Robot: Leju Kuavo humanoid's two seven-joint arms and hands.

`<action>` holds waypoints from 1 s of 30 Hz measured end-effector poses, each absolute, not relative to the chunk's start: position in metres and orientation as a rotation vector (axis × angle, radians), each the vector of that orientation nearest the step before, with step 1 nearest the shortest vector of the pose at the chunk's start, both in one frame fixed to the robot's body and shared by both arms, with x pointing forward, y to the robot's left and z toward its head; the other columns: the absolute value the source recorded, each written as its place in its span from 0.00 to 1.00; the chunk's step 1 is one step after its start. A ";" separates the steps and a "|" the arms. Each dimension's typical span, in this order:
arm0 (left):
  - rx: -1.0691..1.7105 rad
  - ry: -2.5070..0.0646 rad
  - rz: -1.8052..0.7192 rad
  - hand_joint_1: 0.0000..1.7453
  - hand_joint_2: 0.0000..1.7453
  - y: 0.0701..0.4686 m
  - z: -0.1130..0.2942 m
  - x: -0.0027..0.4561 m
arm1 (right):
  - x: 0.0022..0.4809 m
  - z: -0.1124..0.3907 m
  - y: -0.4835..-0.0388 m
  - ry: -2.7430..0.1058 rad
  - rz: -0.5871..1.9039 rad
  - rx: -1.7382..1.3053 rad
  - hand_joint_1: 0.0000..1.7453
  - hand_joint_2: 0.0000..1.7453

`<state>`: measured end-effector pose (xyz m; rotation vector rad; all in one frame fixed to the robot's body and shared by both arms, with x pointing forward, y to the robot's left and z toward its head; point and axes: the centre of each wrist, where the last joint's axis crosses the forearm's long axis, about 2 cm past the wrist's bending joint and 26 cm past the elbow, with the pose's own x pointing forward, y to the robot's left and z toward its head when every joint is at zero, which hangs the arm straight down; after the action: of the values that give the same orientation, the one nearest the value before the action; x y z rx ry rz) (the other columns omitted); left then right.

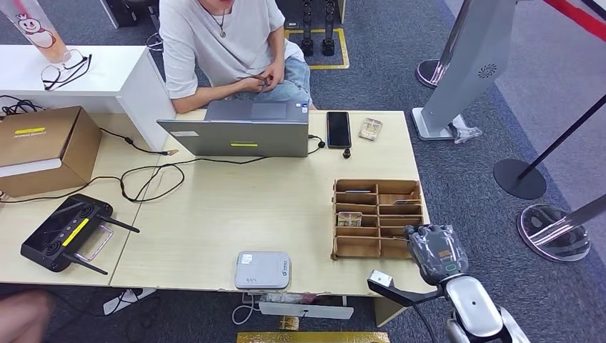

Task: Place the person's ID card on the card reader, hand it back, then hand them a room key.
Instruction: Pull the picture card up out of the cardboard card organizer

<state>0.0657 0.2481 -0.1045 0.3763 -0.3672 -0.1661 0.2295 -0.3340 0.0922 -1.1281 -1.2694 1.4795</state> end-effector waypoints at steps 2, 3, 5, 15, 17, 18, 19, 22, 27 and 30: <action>0.376 -0.367 -0.166 0.00 0.00 0.248 -0.104 0.066 | 0.229 0.092 -0.334 -1.278 1.479 -1.130 1.00 1.00; 0.376 -0.367 -0.166 0.00 0.00 0.248 -0.104 0.066 | 0.229 0.092 -0.333 -1.282 1.479 -1.132 1.00 1.00; 0.376 -0.367 -0.166 0.00 0.00 0.248 -0.104 0.066 | 0.229 0.092 -0.333 -1.295 1.478 -1.137 1.00 1.00; 0.377 -0.370 -0.163 0.00 0.00 0.248 -0.104 0.066 | 0.232 0.095 -0.327 -1.407 1.456 -1.207 1.00 1.00; 0.378 -0.371 -0.162 0.00 0.00 0.248 -0.104 0.066 | 0.233 0.096 -0.327 -1.432 1.450 -1.224 1.00 1.00; 0.378 -0.371 -0.162 0.00 0.00 0.248 -0.104 0.066 | 0.234 0.097 -0.327 -1.444 1.448 -1.231 1.00 1.00; 0.379 -0.371 -0.161 0.00 0.00 0.248 -0.104 0.066 | 0.234 0.098 -0.327 -1.454 1.445 -1.237 1.00 1.00; 0.371 -0.399 -0.168 0.00 0.00 0.249 -0.105 0.065 | 0.235 0.099 -0.327 -1.474 1.426 -1.263 1.00 1.00; 0.347 -0.492 -0.187 0.00 0.00 0.262 -0.108 0.052 | 0.225 0.097 -0.334 -1.486 1.380 -1.308 1.00 1.00; 0.355 -0.488 -0.189 0.00 0.00 0.267 -0.109 0.047 | 0.222 0.098 -0.335 -1.489 1.377 -1.312 1.00 1.00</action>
<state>0.0474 0.2667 -0.1086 0.3546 -0.4884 -0.1886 0.2219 -0.3349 0.0978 -1.3117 -1.4891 1.3773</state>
